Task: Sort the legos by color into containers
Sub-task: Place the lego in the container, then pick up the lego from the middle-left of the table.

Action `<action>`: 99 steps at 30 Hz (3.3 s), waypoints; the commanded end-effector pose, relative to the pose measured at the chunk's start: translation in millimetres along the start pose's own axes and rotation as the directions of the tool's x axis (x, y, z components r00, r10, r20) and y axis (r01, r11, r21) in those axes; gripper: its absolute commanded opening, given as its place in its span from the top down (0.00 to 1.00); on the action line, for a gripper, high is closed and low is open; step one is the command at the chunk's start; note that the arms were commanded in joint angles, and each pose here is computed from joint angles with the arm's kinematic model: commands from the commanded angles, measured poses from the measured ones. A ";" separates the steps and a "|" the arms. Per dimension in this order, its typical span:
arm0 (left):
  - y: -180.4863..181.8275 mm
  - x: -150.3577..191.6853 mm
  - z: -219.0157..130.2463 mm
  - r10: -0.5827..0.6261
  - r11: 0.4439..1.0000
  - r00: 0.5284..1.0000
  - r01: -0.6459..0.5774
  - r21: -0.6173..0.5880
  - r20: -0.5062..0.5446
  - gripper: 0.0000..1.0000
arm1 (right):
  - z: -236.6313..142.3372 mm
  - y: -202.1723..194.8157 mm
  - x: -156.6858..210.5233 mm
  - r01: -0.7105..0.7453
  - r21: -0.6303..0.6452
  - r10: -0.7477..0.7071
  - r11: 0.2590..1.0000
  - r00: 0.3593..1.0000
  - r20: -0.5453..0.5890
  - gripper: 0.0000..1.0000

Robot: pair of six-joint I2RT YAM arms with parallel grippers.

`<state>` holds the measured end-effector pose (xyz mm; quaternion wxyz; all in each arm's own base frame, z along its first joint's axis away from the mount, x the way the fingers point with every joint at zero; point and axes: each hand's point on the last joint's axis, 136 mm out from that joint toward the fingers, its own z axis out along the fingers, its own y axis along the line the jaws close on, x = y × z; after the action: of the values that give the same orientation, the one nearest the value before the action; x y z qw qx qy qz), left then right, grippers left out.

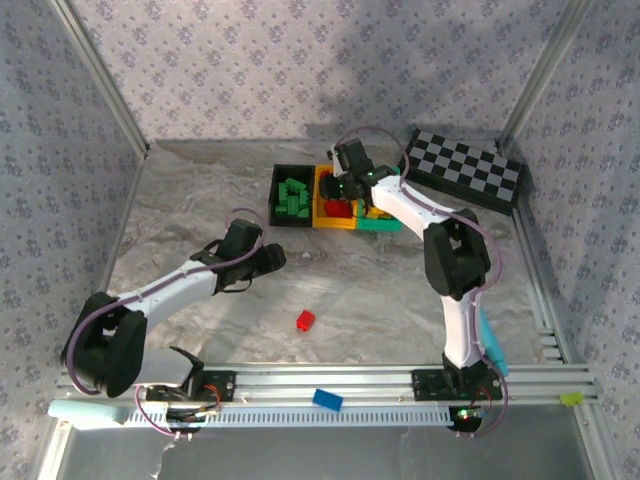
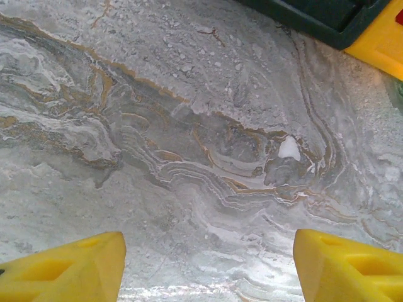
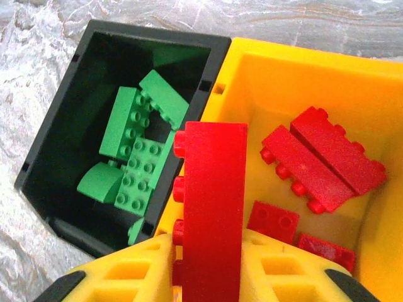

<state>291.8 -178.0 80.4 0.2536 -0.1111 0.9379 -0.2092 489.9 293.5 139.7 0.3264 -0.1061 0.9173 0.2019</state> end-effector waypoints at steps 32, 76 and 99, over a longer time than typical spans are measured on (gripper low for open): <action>-56.3 48.1 -9.7 0.206 0.949 0.972 -0.171 0.265 -0.111 0.31 | -67.9 4.0 28.9 0.075 0.001 -0.075 0.997 0.997 0.018 0.58; -54.5 168.7 -16.2 0.564 0.783 0.664 -0.619 0.062 -0.491 0.35 | -91.0 -33.0 135.6 0.227 0.200 -0.243 0.953 0.968 0.057 0.57; -72.0 147.8 -12.2 0.590 0.756 0.674 -0.654 0.013 -0.445 0.78 | -91.5 -36.2 137.7 0.211 0.205 -0.230 0.956 0.971 0.071 0.58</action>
<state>156.2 -274.7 33.6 0.0555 0.2395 0.9680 -0.0499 344.7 216.5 97.9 0.3846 -0.1713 0.9033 0.0818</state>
